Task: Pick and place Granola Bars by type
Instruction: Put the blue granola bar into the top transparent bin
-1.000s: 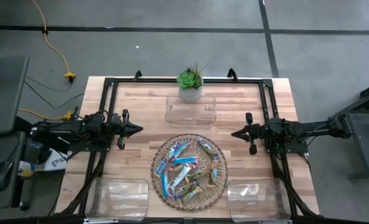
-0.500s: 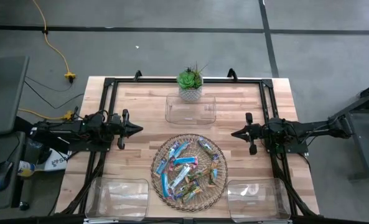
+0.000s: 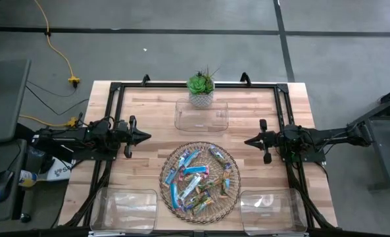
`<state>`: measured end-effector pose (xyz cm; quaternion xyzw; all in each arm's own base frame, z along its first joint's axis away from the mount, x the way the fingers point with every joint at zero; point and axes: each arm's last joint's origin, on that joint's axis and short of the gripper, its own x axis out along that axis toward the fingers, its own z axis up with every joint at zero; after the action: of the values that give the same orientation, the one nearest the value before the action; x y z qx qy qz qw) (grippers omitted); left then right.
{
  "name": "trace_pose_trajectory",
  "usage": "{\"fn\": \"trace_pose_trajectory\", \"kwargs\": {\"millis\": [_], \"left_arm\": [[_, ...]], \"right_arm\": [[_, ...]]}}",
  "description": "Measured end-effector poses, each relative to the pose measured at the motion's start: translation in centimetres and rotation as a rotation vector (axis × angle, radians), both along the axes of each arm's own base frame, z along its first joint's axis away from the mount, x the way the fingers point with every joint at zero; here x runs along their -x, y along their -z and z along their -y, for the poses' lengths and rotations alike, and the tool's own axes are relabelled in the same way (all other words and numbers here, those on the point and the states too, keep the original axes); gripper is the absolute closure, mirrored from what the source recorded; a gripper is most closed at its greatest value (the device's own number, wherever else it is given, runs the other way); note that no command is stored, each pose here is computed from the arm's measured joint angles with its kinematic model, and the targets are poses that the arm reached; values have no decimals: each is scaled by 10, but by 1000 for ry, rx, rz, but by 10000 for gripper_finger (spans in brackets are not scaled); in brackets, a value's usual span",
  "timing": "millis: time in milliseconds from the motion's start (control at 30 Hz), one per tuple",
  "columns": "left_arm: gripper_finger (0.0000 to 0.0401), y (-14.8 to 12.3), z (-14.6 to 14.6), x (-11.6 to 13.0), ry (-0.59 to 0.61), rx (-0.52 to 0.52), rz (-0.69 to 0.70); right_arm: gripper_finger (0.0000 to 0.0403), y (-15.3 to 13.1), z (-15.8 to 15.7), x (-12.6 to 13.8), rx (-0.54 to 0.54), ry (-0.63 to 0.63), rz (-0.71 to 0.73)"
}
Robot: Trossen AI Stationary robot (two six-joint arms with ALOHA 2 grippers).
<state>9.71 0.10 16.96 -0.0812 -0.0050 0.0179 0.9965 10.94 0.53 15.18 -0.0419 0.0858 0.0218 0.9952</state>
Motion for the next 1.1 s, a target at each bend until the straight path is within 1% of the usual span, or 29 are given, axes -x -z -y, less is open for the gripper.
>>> {"fn": "trace_pose_trajectory", "kwargs": {"millis": [300, 367, 500, 567, 733, 867, 1000, 1100], "left_arm": [[400, 0, 0, 0, 0, 0, 0], [400, 0, 0, 0, 0, 0, 0], [400, 0, 0, 0, -1, 0, 0], [400, 0, 0, 0, 0, 0, 0], [400, 0, 0, 0, 0, 0, 0], [400, 0, 0, 0, 0, 0, 0], [400, 0, 0, 0, 0, 0, 0], [400, 0, 0, 0, 0, 0, 0]], "right_arm": [[402, 0, 0, 0, 1, 0, 0], [402, -1, 0, 0, -32, 5, 5], [402, -5, 0, -1, -153, 22, 45], [402, -6, 0, -1, -192, 27, 56], [402, -6, 0, -1, -214, 29, 54], [402, -7, -1, -1, -287, 22, 56], [402, -11, -1, -1, -294, 10, 100], [402, -19, -1, -1, -271, -24, 142]]}}
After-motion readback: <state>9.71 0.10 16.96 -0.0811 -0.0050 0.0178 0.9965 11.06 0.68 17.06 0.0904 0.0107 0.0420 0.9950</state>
